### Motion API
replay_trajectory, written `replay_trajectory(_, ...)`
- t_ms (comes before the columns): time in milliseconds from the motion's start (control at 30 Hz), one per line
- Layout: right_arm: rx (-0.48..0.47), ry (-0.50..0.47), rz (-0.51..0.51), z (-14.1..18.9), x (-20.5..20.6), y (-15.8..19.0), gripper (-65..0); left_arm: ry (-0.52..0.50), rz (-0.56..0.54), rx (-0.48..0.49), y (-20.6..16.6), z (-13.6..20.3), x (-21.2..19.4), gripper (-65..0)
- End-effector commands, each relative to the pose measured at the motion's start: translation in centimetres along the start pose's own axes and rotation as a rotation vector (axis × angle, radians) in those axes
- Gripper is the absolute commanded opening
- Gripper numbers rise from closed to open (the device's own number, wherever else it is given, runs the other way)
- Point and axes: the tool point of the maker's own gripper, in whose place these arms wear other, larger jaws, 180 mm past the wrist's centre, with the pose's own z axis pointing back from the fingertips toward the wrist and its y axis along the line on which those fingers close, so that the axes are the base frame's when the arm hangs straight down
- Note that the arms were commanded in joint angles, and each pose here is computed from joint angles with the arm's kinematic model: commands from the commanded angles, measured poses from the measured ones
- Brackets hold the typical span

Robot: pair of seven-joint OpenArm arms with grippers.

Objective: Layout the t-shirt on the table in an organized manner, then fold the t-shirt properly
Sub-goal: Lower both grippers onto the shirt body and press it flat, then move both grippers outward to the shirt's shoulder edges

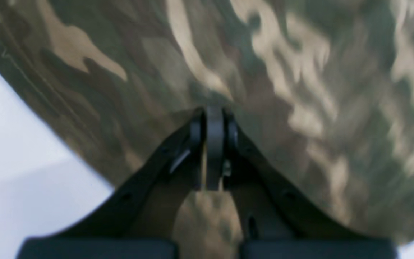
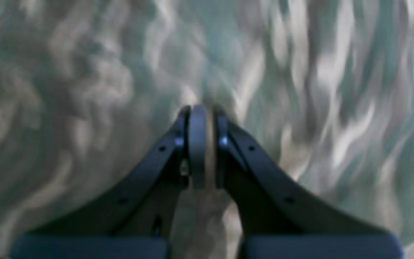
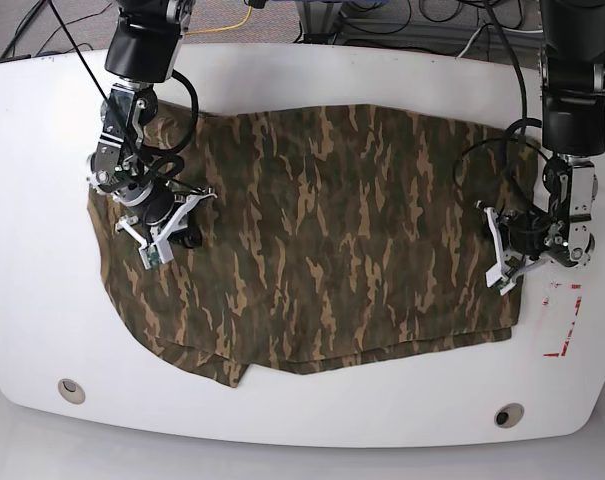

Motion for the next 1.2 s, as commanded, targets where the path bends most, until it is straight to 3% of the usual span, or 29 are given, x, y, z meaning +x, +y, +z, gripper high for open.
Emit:
replay_trajectory(0,-0.039,-0.09,0.053,1.3,4.1,-1.2,-60.7,-0.064,-0.027,0.062,1.7,2.7,2.2,-64.6)
replay_trajectory(100,-0.065,-0.114,0.113,2.6,6.3,-1.1,-60.2,-0.094,-0.044,0.109,2.2,4.8,3.5,-64.6)
replay_trajectory(167,-0.088,-0.112,0.146,3.5,7.3,-1.1,-55.8,-0.092,-0.054,0.135,2.3,5.9,3.5,-64.6)
replay_trajectory(400,-0.202,-0.086,0.207,8.0,8.0,-2.0,-24.1,-0.116,-0.127,0.241,1.9,9.9,4.3,-64.6)
replay_trajectory(567,-0.262,-0.069,0.157,10.7,6.0,-1.9,-9.5,-0.158,-0.168,0.304,0.9,12.2,4.1,-64.6)
replay_trajectory(800,-0.338,0.033,0.041,13.3,0.1,-3.5,-8.6,-0.186,-0.211,0.34,-0.4,13.7,2.8,-64.9)
replay_trajectory(1167,-0.407,0.136,-0.089,16.3,-6.0,-4.1,-8.7,-0.271,0.084,0.379,1.8,14.9,-1.2,-64.9)
